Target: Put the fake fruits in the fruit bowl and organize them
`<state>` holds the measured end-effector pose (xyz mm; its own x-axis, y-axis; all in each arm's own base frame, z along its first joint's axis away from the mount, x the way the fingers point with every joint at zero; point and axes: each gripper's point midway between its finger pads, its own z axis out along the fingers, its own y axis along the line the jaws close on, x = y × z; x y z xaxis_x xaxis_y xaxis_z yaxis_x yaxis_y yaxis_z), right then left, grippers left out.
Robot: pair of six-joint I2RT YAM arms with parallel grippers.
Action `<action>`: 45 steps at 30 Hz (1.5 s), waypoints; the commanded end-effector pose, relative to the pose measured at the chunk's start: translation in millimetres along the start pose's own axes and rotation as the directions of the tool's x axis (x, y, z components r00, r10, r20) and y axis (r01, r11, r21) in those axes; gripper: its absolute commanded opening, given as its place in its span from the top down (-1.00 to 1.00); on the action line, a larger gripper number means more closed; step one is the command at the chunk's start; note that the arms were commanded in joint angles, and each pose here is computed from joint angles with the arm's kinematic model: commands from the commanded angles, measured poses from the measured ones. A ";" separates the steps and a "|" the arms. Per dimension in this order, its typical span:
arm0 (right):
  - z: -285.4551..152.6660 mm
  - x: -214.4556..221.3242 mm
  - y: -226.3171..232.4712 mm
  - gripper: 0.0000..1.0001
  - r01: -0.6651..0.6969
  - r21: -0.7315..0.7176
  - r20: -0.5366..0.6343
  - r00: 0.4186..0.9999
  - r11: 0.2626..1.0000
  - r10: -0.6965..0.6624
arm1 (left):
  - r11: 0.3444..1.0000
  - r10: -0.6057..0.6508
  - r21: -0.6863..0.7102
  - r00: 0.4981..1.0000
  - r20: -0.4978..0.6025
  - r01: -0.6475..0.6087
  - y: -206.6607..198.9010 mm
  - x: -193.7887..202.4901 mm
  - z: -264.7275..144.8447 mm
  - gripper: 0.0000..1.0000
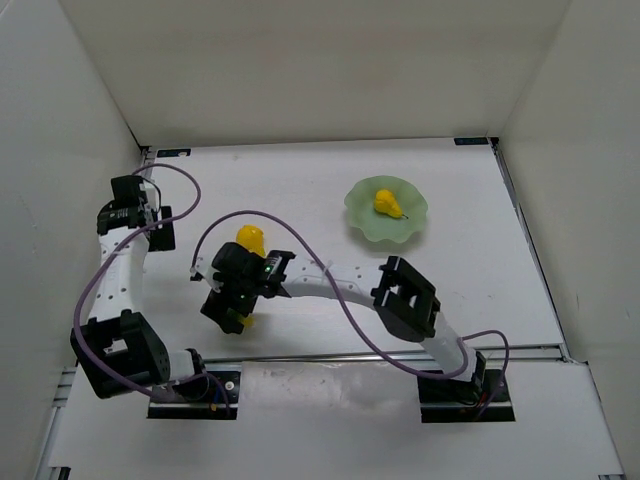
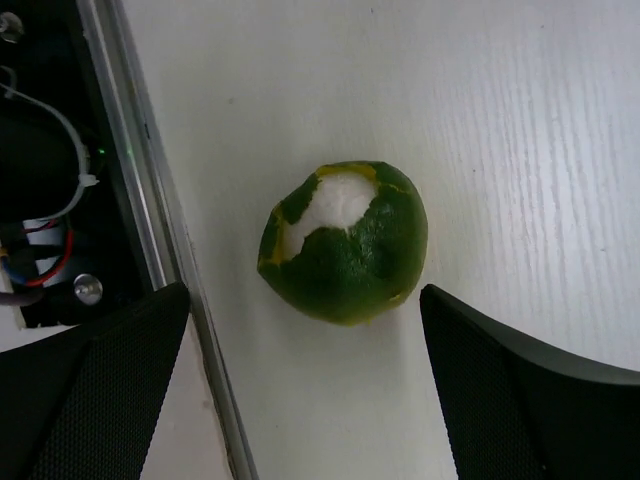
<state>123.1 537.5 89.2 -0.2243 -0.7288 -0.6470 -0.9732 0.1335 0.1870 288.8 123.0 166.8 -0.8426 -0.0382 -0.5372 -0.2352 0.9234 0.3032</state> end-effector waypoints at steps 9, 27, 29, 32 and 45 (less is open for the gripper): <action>43.7 10.1 -25.2 -0.50 -0.083 0.180 -0.027 0.996 0.980 0.089 | 0.996 -0.064 0.070 0.997 0.053 0.060 2.2 -7.2 -7.8 -1.00; -219.4 48.3 -201.9 0.57 -0.710 0.478 0.502 0.704 0.518 0.502 | 0.943 0.231 0.226 0.969 0.086 -0.244 -83.9 -30.5 -11.0 -1.00; -236.2 82.6 -229.5 0.55 -0.747 0.522 0.524 0.662 0.412 0.536 | 0.903 0.331 0.258 0.940 0.090 -0.342 -117.2 -29.6 -11.1 -1.00; -257.9 128.3 -269.1 0.52 -0.774 0.566 0.528 0.604 0.284 0.597 | 0.861 0.423 0.264 0.900 0.103 -0.435 -150.1 -36.3 -9.4 -1.00; -335.4 159.1 -313.3 -1.00 -0.802 0.590 0.624 0.527 0.094 0.577 | 0.740 0.576 0.392 0.816 0.050 -0.547 -255.5 -46.7 6.2 -1.00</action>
<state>399.5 155.7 110.2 -0.8108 0.0934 -0.5778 0.0701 0.9956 0.0627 389.5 -103.1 106.5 -0.7839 0.5340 -0.3168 0.4802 0.8449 0.2358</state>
